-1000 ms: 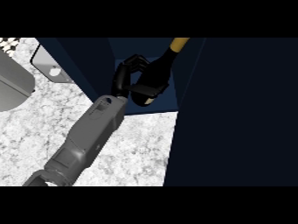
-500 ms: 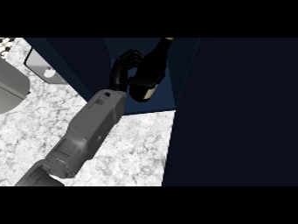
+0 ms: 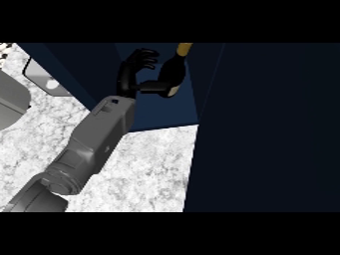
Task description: Pick up the wine, place it into the cabinet and close the cabinet
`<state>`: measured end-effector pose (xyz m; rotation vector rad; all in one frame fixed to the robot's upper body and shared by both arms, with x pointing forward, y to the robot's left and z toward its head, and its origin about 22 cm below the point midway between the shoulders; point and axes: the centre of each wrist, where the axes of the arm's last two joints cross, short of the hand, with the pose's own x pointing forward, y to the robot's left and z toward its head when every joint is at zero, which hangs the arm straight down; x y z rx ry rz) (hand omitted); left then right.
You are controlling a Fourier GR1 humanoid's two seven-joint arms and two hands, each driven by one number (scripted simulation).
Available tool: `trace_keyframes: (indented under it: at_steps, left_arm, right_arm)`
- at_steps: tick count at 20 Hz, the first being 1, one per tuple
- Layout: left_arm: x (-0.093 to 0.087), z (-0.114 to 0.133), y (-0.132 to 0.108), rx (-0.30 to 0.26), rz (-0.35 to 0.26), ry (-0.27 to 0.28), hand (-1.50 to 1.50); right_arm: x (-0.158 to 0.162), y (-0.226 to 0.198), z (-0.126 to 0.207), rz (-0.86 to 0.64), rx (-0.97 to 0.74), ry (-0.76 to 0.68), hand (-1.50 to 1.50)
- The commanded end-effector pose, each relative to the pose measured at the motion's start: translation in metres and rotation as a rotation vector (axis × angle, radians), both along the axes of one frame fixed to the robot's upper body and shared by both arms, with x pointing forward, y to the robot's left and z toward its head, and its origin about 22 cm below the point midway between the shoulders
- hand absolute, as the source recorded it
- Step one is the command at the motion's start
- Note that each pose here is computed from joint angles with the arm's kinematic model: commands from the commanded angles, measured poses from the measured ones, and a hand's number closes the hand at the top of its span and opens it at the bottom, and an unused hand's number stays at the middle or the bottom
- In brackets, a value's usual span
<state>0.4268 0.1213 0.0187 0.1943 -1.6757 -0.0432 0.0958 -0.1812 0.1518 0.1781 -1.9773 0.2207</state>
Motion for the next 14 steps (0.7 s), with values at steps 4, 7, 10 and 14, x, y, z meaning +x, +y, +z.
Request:
trace_keyframes:
  at_steps: [4, 7, 10, 14]
  left_arm:
    - [0.011, 0.016, 0.014, 0.095, 0.073, -0.052, -1.5]
    - [0.008, 0.009, 0.014, 0.128, 0.095, -0.044, -1.5]
    - [0.008, 0.008, 0.015, 0.132, 0.1, -0.05, -1.5]
    - [0.011, 0.015, 0.022, 0.048, 0.031, -0.088, -1.5]
  right_arm:
    - [-0.019, -0.004, 0.022, 0.063, 0.088, 0.021, -1.5]
    - [-0.02, -0.005, 0.024, 0.073, 0.08, 0.001, -1.5]
    - [-0.021, -0.004, 0.023, 0.083, 0.085, 0.026, -1.5]
    - [-0.022, -0.005, 0.022, 0.086, 0.088, 0.015, -1.5]
